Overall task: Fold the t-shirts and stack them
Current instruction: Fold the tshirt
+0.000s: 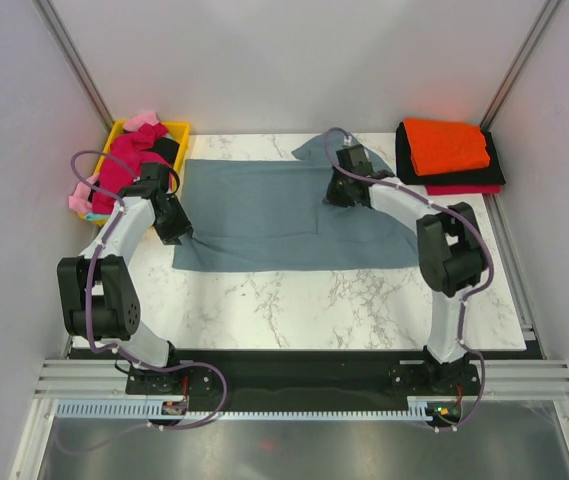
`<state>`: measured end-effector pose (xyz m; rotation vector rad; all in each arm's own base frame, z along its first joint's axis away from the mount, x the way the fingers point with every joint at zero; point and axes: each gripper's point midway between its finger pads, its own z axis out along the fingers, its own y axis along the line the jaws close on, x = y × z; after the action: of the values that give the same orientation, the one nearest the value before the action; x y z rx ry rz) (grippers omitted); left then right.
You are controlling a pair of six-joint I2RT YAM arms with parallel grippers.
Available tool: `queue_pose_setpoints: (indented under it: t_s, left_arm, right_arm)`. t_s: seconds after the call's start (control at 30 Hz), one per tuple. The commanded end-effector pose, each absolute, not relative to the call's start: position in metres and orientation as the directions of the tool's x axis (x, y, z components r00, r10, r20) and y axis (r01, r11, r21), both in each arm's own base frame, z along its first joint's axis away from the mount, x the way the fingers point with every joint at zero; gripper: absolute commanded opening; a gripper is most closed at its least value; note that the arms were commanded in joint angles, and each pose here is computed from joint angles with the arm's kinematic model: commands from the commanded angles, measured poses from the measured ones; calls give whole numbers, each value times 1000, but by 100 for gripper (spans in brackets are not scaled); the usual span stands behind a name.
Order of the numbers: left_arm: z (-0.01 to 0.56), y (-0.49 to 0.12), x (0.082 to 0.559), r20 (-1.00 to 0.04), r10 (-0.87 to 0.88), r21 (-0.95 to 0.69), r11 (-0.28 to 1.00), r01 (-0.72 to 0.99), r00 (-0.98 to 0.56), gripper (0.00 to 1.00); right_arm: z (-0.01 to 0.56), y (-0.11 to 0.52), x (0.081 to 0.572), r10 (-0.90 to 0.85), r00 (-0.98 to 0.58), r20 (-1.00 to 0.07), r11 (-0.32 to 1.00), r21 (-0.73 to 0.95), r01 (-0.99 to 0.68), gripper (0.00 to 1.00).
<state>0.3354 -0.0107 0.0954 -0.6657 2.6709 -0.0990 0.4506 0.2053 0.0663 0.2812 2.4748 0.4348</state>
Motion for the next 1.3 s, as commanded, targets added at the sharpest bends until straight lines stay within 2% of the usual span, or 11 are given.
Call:
queue_pose_setpoints:
  t_s: [0.0,0.03,0.13,0.2,0.37,0.5,0.53,0.6,0.77,0.97,1.27]
  left_arm:
    - [110,-12,340,-399,-426,-178,904,-387,-812,42]
    - [109,-13,340,-397,-425,-177,905,-387,-814,42]
    - [105,-12,337,-389,-426,-172,904,-390,-817,41]
    - [103,-12,336,-386,-422,-165,906,-389,-820,42]
    - [93,4,325,-387,-417,-78,903,-422,-822,39]
    - [73,6,317,-328,-444,-57,891,-451,-834,38]
    - [69,6,314,-314,-452,-51,886,-460,-835,38]
    - [64,13,310,-305,-484,-30,866,-499,-821,39]
    - [58,27,303,-293,-555,-17,817,-576,-779,43]
    - [32,23,295,-237,-646,-35,752,-659,-725,43]
    - [22,20,312,-319,-701,-146,701,-698,-638,48]
  right_arm:
    - [89,258,484,234,-774,-588,918,397,-24,4]
    - [104,268,498,235,-754,-614,909,413,-54,7]
    - [101,276,517,202,-743,-638,916,392,-87,69]
    - [102,266,524,190,-731,-656,938,341,-62,76]
    - [137,236,517,183,-674,-716,961,274,-30,83]
    - [157,168,492,244,-630,-737,968,229,107,87]
    - [129,150,471,248,-676,-694,968,204,145,88]
    - [133,113,457,319,-651,-689,948,244,206,88]
    - [84,45,391,450,-678,-581,893,291,343,89]
    - [53,24,348,491,-698,-522,871,275,407,87]
    - [29,14,335,548,-682,-484,836,322,444,79]
